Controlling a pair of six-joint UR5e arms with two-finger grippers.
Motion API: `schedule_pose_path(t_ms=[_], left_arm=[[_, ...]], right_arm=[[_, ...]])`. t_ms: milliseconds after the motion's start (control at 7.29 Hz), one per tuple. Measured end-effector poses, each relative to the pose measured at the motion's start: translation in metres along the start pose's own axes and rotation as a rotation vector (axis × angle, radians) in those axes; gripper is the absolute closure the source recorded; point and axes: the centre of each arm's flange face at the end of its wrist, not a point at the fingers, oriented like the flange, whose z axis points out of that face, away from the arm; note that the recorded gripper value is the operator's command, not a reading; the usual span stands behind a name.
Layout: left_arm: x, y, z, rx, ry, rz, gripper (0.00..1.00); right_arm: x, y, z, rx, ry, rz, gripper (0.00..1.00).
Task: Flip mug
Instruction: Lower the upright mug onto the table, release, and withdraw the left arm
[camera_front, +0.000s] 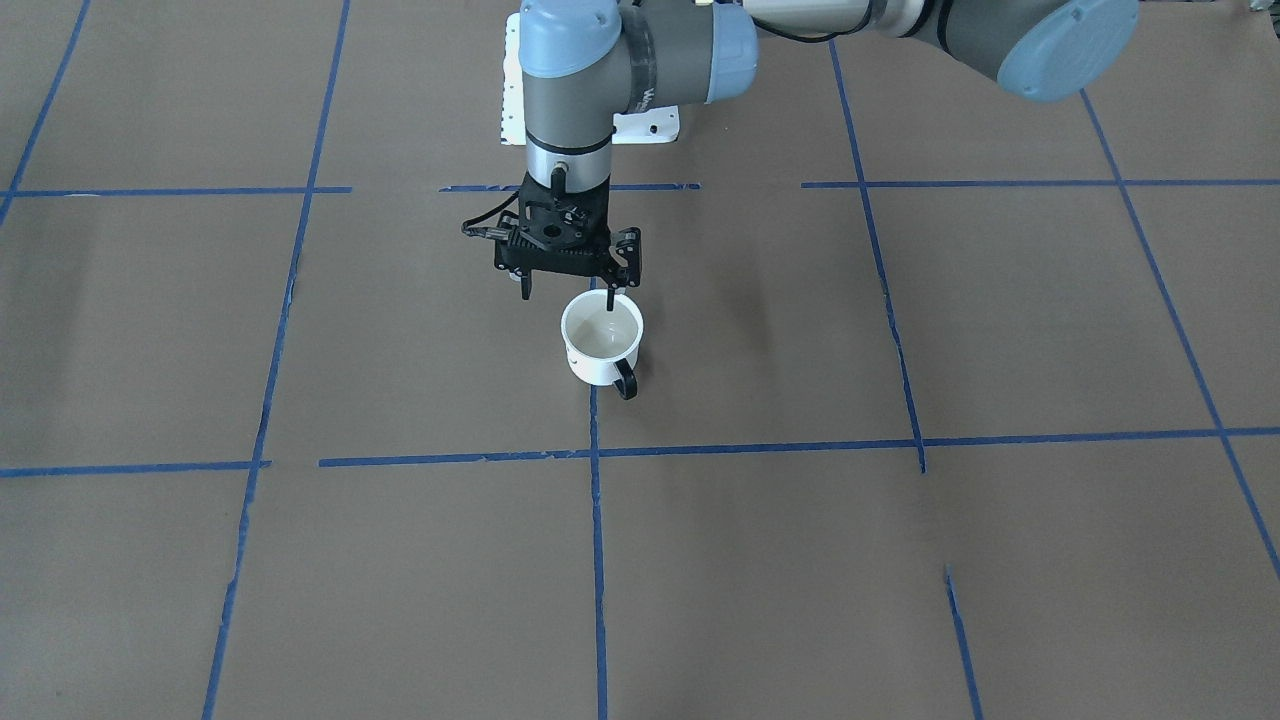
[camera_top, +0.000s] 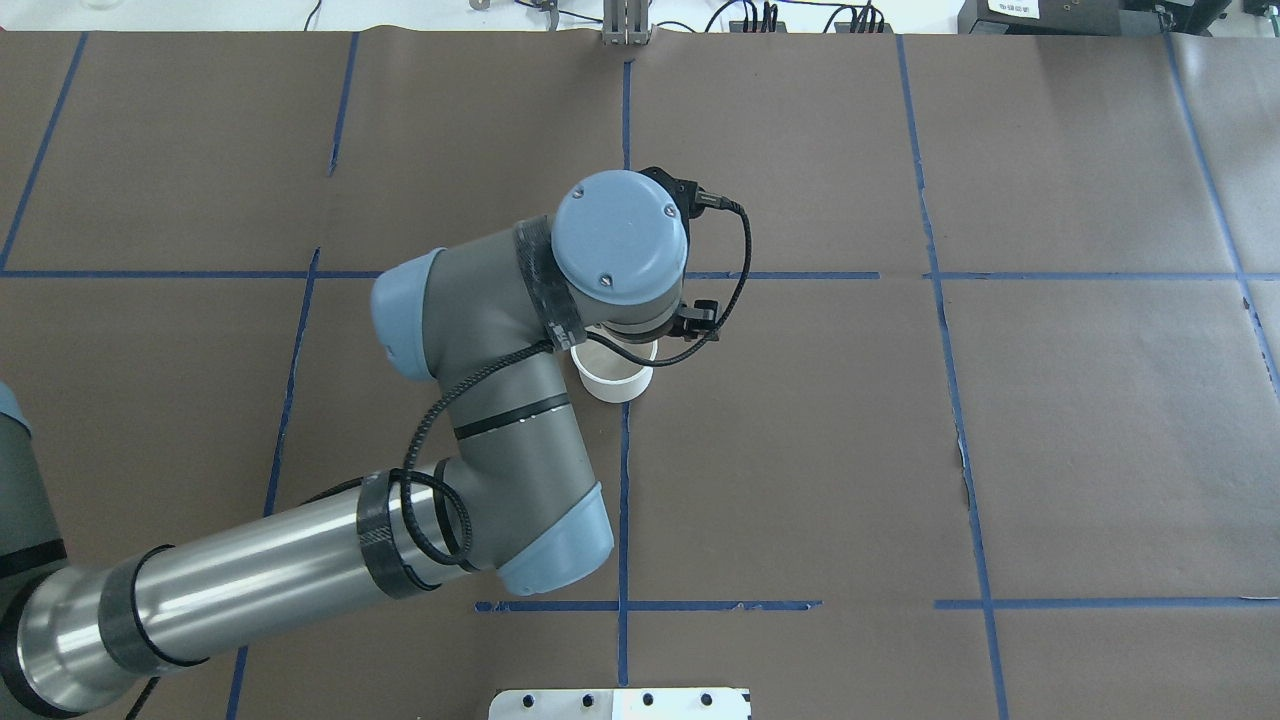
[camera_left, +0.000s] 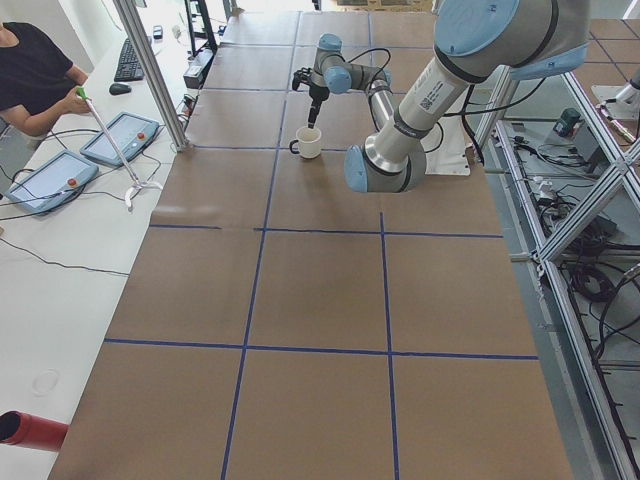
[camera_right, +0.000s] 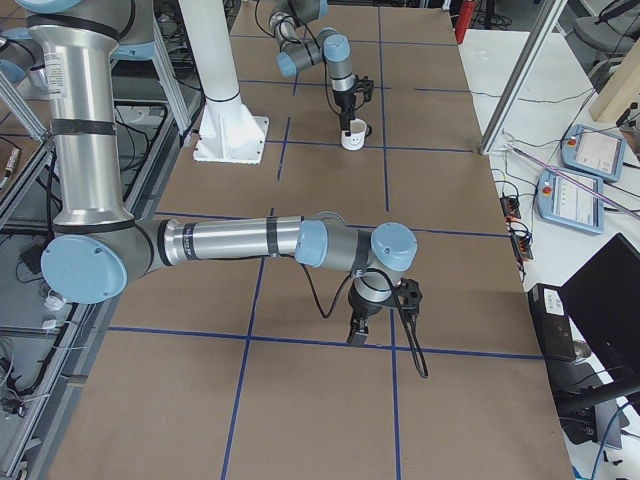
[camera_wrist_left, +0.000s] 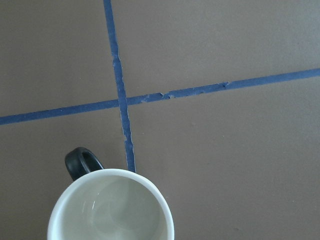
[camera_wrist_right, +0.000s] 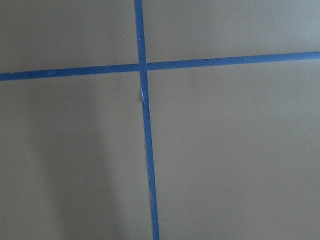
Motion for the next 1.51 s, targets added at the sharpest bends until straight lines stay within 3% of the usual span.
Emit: schedule_pose_path(t_ms=[411, 685, 1097, 1508], left_arm=[[-0.127, -0.062, -0.078, 0.007, 0.075, 0.072, 0.0], [-0.228, -0.087, -0.09, 0.0, 0.076, 0.209, 0.0], [-0.364, -0.093, -0.077, 0.027, 0.003, 0.285, 0.0], [-0.51, -0.066, -0.066, -0.032, -0.117, 0.236, 0.0]], right_arm=[[0.0, 0.0, 0.0, 0.0, 0.0, 0.0, 0.0], [0.0, 0.0, 0.0, 0.0, 0.0, 0.0, 0.0], [0.0, 0.0, 0.0, 0.0, 0.0, 0.0, 0.0], [0.0, 0.0, 0.0, 0.0, 0.0, 0.0, 0.0]])
